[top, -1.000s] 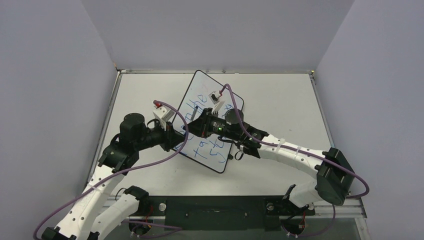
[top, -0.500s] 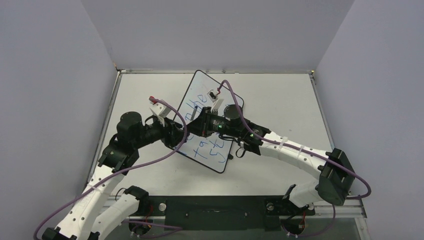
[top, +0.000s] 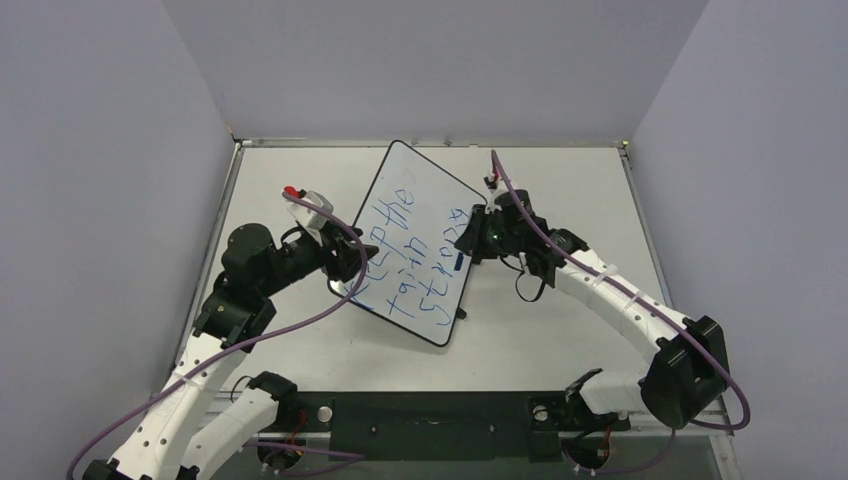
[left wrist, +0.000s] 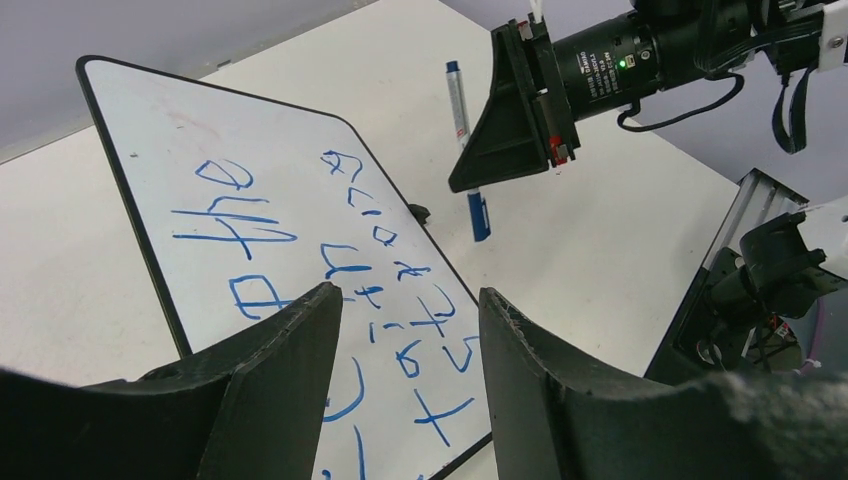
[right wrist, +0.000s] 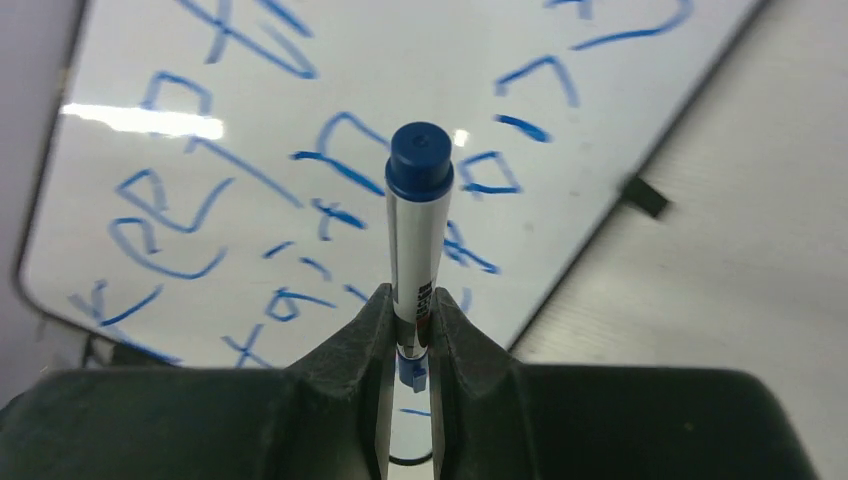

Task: Write a sentence on the whiteboard
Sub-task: Put down the whiteboard marker at the center of the board.

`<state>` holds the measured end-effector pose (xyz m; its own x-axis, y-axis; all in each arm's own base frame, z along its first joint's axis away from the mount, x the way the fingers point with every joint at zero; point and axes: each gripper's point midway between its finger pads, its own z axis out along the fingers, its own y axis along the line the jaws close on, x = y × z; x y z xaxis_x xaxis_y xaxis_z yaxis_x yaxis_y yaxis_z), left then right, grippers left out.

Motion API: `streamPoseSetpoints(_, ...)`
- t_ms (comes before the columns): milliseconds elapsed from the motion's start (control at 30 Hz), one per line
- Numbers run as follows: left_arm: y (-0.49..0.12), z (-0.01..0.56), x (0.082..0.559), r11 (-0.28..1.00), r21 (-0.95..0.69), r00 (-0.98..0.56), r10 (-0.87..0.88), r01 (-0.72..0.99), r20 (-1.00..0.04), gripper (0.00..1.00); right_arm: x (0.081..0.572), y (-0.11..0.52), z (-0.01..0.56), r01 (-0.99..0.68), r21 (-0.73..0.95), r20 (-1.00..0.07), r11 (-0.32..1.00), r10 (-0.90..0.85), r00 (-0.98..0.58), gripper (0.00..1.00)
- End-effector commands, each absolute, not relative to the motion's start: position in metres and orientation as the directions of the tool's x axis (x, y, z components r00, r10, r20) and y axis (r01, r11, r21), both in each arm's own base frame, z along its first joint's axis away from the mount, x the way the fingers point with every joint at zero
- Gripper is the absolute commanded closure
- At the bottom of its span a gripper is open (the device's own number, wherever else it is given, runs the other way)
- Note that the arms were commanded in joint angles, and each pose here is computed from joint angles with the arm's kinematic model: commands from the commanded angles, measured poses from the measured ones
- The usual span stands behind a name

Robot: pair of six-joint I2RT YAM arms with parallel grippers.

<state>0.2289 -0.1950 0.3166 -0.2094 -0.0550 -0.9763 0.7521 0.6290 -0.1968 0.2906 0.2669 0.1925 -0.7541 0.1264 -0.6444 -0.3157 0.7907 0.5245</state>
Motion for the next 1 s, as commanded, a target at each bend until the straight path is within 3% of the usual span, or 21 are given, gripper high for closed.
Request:
streamPoseSetpoints(0,-0.189,0.351,0.235,0.658,-0.146,-0.111,-0.094,0.739,-0.989,0.5,0.288,0.192,0.162,-0.179,0.285,-0.653,0.942,0.054,-0.756,1.0)
streamPoseSetpoints(133,-0.183,0.348,0.242,0.694,-0.151,-0.125,-0.088,0.704,-0.988,0.5,0.289,0.141,0.134,-0.036,0.106,-0.626,0.994,0.039,-0.779,1.0)
streamPoseSetpoints(333,-0.177,0.346,0.247,0.729,-0.148,-0.127,-0.084,0.669,-0.988,0.5,0.279,0.108,0.087,0.057,-0.031,-0.543,0.998,0.031,-0.839,1.0)
streamPoseSetpoints(500,-0.175,0.345,0.248,0.737,-0.145,-0.126,-0.081,0.66,-0.989,0.5,0.274,0.097,0.053,0.061,-0.127,-0.463,0.99,-0.005,-0.886,1.0)
streamPoseSetpoints(767,-0.174,0.343,0.249,0.742,-0.14,-0.128,-0.074,0.655,-0.989,0.5,0.273,0.092,0.031,0.068,-0.172,-0.421,0.983,-0.011,-0.907,1.0)
streamPoseSetpoints(800,-0.174,0.344,0.249,0.744,-0.139,-0.125,-0.075,0.654,-0.989,0.5,0.273,0.091,0.029,0.066,-0.176,-0.415,0.982,-0.013,-0.91,0.96)
streamPoseSetpoints(867,-0.173,0.343,0.249,0.745,-0.139,-0.126,-0.074,0.652,-0.989,0.5,0.273,0.09,0.028,0.071,-0.182,-0.418,0.981,-0.012,-0.908,0.76)
streamPoseSetpoints(900,-0.173,0.343,0.249,0.746,-0.138,-0.125,-0.074,0.651,-0.989,0.5,0.274,0.089,0.029,0.075,-0.186,-0.422,0.98,-0.011,-0.906,0.59)
streamPoseSetpoints(933,-0.173,0.343,0.249,0.747,-0.139,-0.127,-0.074,0.65,-0.989,0.5,0.274,0.088,0.029,0.077,-0.188,-0.426,0.979,-0.011,-0.905,0.51)
streamPoseSetpoints(967,-0.173,0.343,0.249,0.747,-0.139,-0.127,-0.074,0.65,-0.989,0.5,0.275,0.086,0.031,0.083,-0.192,-0.431,0.978,-0.008,-0.902,0.36)
